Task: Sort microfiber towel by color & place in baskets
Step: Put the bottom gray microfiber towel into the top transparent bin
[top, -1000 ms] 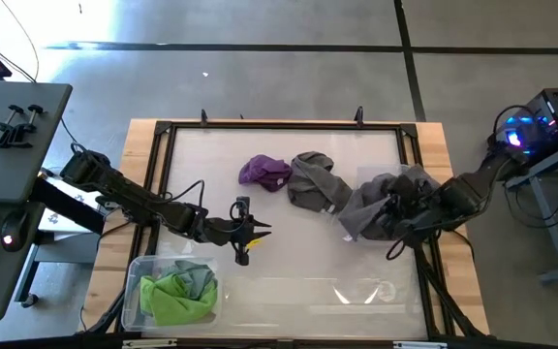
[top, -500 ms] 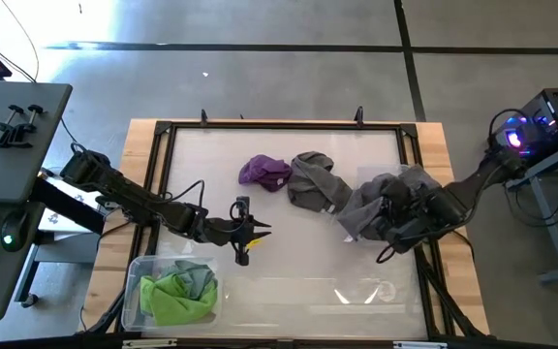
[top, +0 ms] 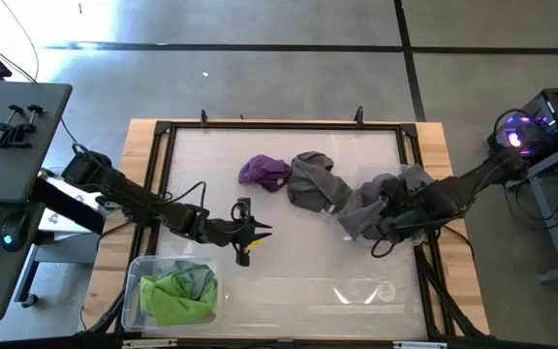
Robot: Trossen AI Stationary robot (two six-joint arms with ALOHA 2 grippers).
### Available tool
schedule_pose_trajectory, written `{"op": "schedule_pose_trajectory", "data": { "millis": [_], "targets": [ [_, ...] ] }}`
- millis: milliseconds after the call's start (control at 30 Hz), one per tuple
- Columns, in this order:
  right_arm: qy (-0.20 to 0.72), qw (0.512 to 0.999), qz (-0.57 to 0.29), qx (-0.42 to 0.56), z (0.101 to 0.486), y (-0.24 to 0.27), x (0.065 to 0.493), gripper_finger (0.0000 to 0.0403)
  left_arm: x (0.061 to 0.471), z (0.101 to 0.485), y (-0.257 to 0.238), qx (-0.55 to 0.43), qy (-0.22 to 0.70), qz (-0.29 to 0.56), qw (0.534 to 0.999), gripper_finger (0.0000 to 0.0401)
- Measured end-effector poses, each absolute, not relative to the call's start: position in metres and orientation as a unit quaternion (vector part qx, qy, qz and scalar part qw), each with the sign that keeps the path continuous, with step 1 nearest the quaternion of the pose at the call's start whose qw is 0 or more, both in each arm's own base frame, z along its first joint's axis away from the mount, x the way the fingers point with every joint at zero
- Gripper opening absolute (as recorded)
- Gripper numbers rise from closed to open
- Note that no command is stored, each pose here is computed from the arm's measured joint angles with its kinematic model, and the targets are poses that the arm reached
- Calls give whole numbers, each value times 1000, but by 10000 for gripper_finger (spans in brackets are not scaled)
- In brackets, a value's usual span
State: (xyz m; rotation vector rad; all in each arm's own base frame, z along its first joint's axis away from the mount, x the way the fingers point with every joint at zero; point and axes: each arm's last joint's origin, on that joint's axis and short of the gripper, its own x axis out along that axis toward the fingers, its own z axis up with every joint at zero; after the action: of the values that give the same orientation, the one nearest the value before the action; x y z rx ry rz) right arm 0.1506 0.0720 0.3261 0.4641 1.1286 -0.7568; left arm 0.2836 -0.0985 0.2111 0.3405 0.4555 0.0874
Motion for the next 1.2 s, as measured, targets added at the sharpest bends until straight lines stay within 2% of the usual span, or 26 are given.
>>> {"op": "schedule_pose_trajectory", "data": {
  "millis": [133, 233, 400, 500, 633, 900, 1200],
  "targets": [
    [539, 748, -286, 263, 351, 76, 150, 163, 284, 213, -99, 165, 217, 44, 961, 60],
    [544, 754, -254, 265, 361, 79, 148, 151, 285, 214, -99, 163, 212, 44, 963, 60],
    [524, 802, -157, 239, 356, 94, 162, 140, 285, 214, -99, 163, 211, 44, 963, 60],
    [494, 831, -140, 216, 345, 97, 174, 140, 285, 214, -99, 162, 210, 44, 963, 60],
    [511, 817, -186, 190, 324, 85, 177, 135, 285, 214, -99, 161, 208, 44, 964, 60],
    [558, 738, -326, 195, 280, 49, 173, 104, 285, 214, -99, 161, 208, 44, 964, 60],
    [590, 654, -416, 227, 226, 16, 163, 89, 285, 214, -99, 161, 208, 44, 964, 60]
  ]
}}
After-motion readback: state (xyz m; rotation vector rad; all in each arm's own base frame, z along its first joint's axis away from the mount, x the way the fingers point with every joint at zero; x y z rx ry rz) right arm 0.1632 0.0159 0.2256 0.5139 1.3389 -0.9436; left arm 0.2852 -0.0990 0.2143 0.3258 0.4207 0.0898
